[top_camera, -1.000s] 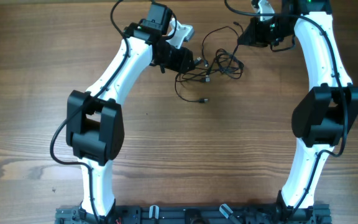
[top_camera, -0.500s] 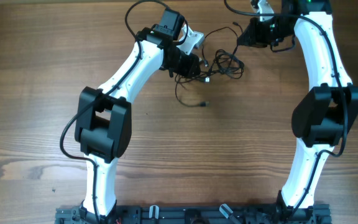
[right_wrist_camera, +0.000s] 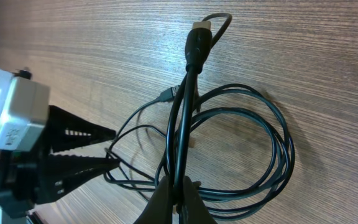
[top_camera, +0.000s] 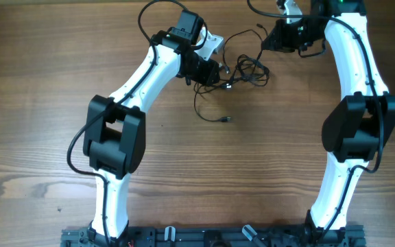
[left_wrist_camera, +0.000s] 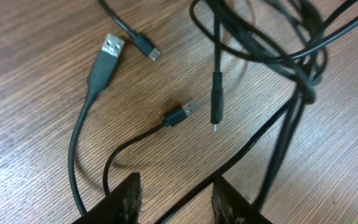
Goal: Untangle cables
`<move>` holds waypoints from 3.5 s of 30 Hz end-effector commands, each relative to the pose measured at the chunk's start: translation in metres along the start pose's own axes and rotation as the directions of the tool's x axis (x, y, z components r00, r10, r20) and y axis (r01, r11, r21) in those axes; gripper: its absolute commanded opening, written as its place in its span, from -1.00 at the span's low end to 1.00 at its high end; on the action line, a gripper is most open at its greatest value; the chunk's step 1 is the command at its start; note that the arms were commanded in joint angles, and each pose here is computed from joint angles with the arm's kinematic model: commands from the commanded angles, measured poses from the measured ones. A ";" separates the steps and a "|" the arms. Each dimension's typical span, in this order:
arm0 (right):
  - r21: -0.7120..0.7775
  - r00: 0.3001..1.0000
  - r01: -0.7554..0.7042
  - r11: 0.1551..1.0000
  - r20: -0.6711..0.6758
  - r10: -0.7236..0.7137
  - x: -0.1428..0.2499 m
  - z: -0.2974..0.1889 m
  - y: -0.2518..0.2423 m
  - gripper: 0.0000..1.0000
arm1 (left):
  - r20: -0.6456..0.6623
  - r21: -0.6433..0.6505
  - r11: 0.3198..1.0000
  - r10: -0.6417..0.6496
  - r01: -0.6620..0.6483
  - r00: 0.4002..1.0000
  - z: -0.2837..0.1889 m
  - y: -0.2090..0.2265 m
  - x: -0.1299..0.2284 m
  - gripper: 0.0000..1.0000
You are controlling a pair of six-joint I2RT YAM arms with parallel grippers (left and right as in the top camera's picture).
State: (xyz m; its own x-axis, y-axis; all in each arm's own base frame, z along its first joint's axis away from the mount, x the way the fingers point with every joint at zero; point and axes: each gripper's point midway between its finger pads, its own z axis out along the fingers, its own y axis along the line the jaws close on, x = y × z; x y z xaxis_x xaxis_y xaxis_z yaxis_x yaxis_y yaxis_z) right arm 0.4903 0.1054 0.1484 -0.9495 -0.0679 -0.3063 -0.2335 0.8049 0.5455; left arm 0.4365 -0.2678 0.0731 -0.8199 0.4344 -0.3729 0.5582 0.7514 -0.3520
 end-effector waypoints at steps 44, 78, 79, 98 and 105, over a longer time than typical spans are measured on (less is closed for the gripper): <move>0.236 0.979 -0.188 0.953 -0.027 0.200 0.017 0.000 -0.028 0.43 | 0.231 -0.263 0.962 0.141 -0.078 0.963 -0.122 -0.020 -0.046 -0.92; 0.238 0.935 -0.279 0.930 -0.153 0.319 0.073 0.078 -0.019 0.87 | 0.486 -0.414 0.910 0.253 -0.035 0.837 -0.276 -0.058 -0.052 -0.92; 0.212 0.941 -0.254 0.944 -0.169 0.292 0.074 0.079 -0.016 0.85 | 0.492 -0.430 0.903 0.256 -0.024 0.832 -0.282 -0.056 -0.051 -0.92; -0.303 0.942 0.122 0.945 -0.264 -0.206 0.102 0.084 0.076 0.93 | 0.686 -0.554 0.820 0.349 0.146 0.639 -0.424 -0.082 -0.017 -0.92; -0.437 0.923 0.186 0.880 -0.229 -0.309 0.109 0.090 0.116 0.94 | 0.679 -0.554 0.820 0.346 0.144 0.648 -0.420 -0.081 -0.018 -0.92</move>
State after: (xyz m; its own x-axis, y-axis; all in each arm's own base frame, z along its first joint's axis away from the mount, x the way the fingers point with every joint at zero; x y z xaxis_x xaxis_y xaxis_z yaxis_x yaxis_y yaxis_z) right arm 0.3875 0.2234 0.0922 -0.8946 -0.4072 -0.1841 -0.4047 0.5634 0.7203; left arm 0.3500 -0.1316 0.4656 -0.2535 0.2177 -0.9425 0.2931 0.9458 0.1396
